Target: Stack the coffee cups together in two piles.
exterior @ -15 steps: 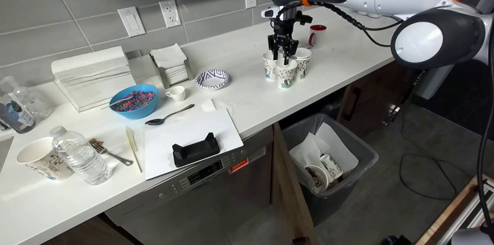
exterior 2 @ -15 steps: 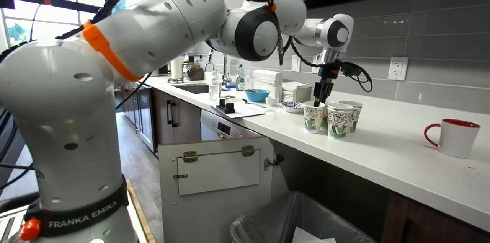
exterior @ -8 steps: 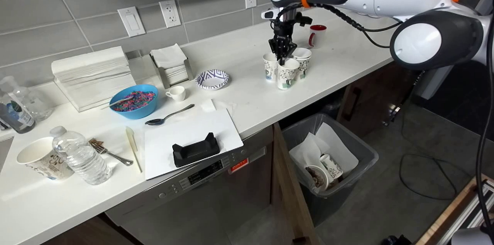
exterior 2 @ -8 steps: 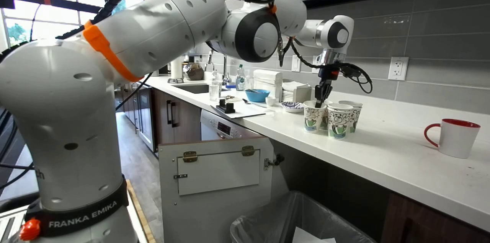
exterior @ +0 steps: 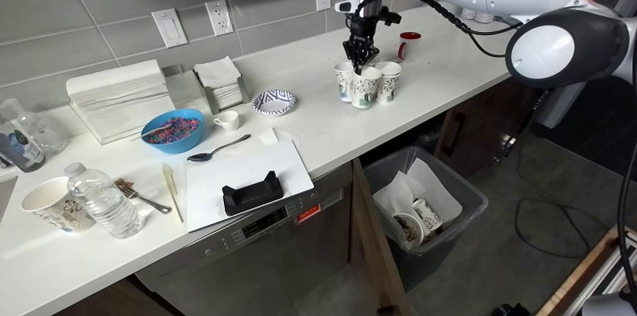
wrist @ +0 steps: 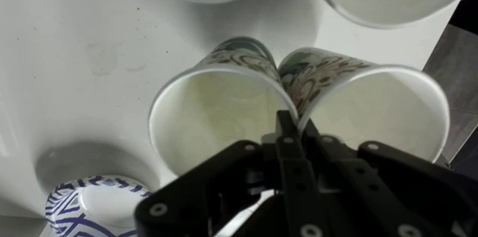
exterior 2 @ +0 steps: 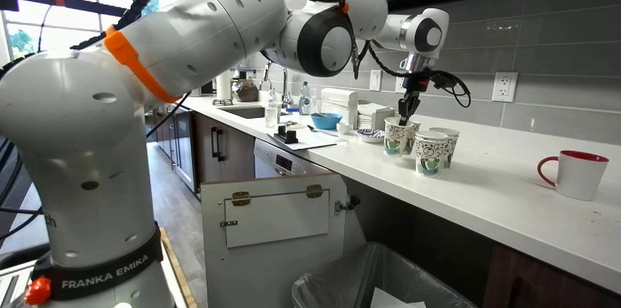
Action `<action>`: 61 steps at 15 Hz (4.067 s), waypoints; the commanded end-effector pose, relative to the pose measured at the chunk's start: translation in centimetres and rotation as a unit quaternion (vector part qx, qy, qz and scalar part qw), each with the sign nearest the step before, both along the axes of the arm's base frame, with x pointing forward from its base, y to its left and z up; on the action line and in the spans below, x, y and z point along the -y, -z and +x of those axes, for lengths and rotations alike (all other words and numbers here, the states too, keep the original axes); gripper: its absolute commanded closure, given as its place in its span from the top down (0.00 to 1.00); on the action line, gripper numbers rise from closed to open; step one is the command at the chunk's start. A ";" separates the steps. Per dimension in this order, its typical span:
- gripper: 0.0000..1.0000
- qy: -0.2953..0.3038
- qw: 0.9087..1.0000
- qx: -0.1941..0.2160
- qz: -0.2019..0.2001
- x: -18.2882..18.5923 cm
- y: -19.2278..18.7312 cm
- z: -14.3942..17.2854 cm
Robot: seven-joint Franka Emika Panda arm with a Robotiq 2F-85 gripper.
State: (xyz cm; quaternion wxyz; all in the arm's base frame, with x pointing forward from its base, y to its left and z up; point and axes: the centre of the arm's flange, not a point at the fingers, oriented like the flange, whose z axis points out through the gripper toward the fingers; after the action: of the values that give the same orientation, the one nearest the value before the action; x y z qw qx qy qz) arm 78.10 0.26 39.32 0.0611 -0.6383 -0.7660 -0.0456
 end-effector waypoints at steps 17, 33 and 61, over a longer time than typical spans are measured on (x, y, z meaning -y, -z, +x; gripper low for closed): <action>0.01 0.015 0.993 0.088 -0.082 4.2 -14.2 -2.8; 0.01 0.004 0.995 0.065 -0.079 8.0 -11.7 -2.1; 0.01 -0.004 0.996 0.068 -0.062 8.6 -9.6 -0.8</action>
State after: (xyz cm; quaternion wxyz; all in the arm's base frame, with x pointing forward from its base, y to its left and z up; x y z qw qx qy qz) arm 76.31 -7.83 49.04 -0.0339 -0.6365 -0.7700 -0.0284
